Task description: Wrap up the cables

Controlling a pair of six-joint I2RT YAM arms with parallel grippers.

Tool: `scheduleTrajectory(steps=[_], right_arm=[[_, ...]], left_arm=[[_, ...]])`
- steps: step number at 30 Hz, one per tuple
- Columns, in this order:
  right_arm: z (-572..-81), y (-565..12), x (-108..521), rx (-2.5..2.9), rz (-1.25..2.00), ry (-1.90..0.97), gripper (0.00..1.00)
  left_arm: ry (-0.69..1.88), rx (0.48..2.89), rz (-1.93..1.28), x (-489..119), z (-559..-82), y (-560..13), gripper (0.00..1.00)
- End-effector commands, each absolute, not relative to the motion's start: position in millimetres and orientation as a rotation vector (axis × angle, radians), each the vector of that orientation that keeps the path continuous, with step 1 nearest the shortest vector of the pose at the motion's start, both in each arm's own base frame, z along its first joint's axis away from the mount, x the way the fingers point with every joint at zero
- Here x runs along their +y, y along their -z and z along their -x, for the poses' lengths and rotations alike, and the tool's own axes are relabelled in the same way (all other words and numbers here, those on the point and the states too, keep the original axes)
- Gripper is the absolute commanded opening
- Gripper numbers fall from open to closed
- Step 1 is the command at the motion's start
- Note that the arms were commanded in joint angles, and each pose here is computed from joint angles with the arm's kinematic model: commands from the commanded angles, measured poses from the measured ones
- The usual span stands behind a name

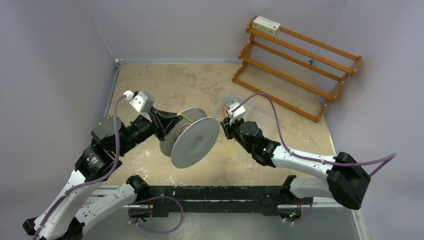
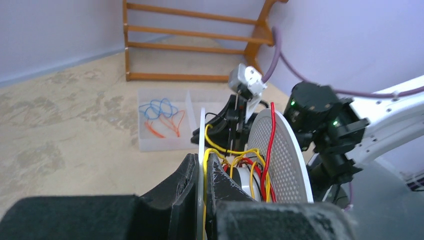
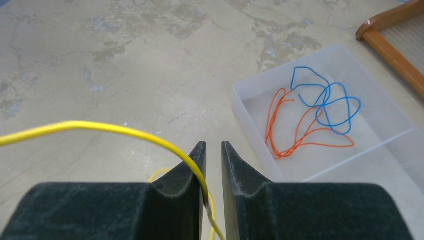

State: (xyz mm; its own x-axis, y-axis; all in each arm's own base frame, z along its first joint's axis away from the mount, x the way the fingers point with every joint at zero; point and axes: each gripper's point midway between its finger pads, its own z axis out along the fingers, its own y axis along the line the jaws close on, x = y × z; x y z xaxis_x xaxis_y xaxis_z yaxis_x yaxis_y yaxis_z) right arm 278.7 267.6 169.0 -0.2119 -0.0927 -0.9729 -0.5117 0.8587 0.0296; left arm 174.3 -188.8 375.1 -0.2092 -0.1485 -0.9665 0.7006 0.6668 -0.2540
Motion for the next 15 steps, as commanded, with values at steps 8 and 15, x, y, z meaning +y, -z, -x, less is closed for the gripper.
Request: scheduleTrajectory(steps=[8, 15], right_arm=[[-267, -178, 281, 1.700, 0.338, -0.644, 0.19], [-252, -154, 285, 1.740, 0.325, -0.750, 0.19]], left_arm=[[1.041, 1.194, -0.251, -166, -145, -510, 0.00], [0.998, 1.115, -0.021, -130, -155, -535, 0.00]])
